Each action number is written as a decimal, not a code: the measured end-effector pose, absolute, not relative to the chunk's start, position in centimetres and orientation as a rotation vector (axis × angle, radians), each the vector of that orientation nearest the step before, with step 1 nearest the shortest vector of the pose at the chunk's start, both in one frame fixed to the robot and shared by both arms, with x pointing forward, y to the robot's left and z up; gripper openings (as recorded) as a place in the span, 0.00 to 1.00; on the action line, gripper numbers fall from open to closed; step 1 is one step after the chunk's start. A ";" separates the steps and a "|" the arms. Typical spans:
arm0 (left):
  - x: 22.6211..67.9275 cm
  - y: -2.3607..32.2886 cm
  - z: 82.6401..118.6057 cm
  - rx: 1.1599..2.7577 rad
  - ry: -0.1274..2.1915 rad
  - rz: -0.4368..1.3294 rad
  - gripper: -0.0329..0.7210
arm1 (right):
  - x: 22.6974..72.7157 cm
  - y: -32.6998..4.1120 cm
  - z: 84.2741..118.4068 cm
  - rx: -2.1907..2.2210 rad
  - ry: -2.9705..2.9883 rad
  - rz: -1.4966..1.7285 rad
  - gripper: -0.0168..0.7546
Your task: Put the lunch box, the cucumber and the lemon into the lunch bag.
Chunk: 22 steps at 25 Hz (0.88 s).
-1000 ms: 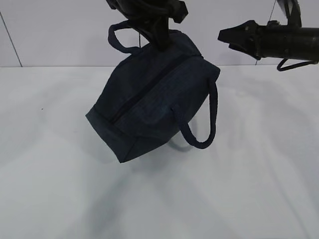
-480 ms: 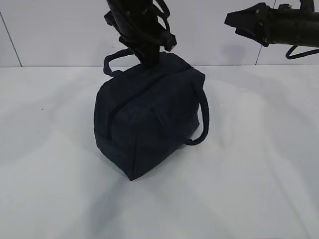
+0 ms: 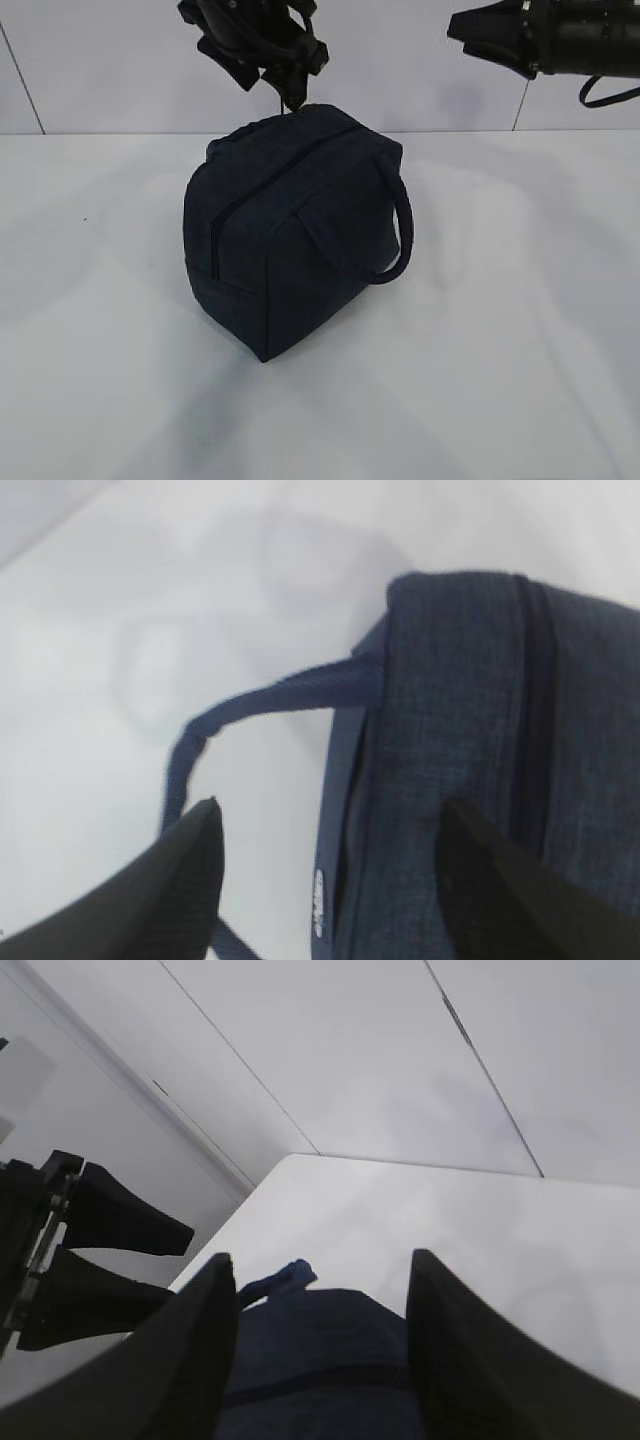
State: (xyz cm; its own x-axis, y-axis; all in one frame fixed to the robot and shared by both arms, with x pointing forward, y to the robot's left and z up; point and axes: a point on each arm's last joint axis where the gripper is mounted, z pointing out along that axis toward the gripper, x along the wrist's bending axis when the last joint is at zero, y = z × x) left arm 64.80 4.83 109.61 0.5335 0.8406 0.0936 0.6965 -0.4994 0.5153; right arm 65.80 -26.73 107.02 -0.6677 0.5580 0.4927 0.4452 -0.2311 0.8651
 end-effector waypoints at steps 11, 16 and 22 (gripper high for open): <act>60.5 7.2 120.2 2.057 1.139 0.572 0.68 | 57.8 -27.0 123.9 1.011 1.763 1.767 0.49; 57.1 9.3 125.2 1.950 1.086 0.611 0.68 | 52.1 -27.0 128.9 0.995 1.762 1.590 0.42; 51.9 12.4 129.9 1.894 1.057 0.616 0.68 | 46.2 -26.7 130.2 1.047 1.886 1.425 0.34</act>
State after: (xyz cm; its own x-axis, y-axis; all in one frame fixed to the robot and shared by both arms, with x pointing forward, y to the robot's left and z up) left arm 51.88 12.43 129.90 0.5195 0.8544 0.0112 0.4306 -0.2731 0.8602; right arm 46.19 -26.71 130.20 -0.5457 0.8375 0.0279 0.2554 0.1345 0.9574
